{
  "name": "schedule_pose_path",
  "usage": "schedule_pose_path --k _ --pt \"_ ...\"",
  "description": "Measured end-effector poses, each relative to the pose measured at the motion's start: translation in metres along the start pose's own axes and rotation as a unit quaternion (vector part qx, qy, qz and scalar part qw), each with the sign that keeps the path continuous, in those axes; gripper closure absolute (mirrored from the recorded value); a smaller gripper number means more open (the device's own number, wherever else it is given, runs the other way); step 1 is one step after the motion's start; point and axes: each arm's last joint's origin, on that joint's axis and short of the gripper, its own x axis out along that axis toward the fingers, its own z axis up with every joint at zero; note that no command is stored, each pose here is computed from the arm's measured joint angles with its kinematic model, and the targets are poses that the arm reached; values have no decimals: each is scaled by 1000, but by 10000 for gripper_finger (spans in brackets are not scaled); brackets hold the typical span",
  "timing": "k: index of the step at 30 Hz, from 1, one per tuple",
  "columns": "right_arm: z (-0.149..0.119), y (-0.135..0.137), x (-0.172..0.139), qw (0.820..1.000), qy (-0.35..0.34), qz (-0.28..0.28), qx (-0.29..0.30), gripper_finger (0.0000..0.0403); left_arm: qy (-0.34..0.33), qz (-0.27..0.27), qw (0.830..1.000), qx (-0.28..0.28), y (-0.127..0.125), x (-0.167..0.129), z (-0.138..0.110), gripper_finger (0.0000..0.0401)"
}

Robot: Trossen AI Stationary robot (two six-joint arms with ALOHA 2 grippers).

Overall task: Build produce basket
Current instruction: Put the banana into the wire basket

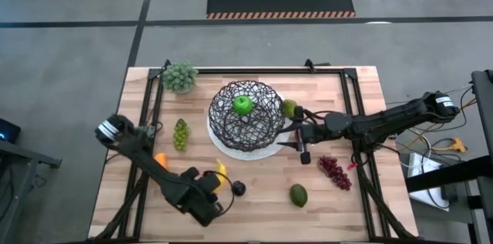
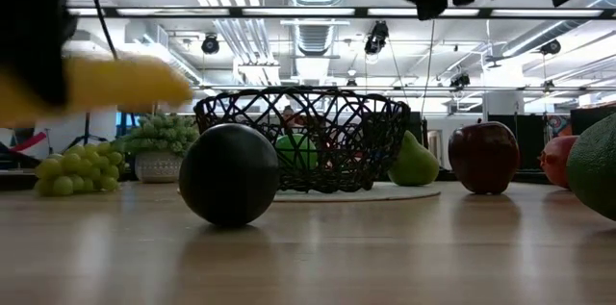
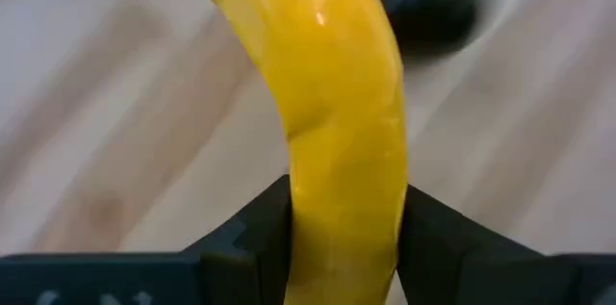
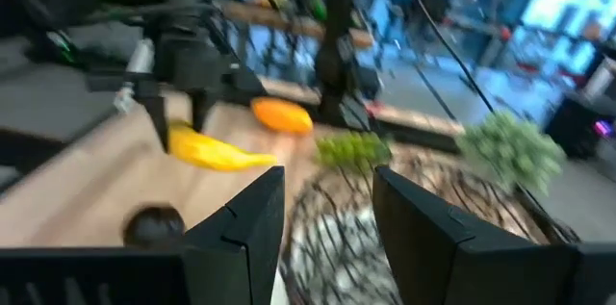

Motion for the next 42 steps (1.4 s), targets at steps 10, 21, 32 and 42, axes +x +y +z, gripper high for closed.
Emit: schedule_pose_path --k 10,21,32,42 --pt "-1 5 15 989 -101 65 86 253 -276 -7 950 148 -5 -48 15 268" --pt "8 14 71 982 -94 111 119 174 -393 88 884 238 -11 -51 23 267" --pt "22 15 118 975 -106 126 146 146 -411 121 877 219 -6 -47 35 267" --pt "31 15 150 972 -120 150 139 178 -410 140 878 203 -1 -41 50 267"
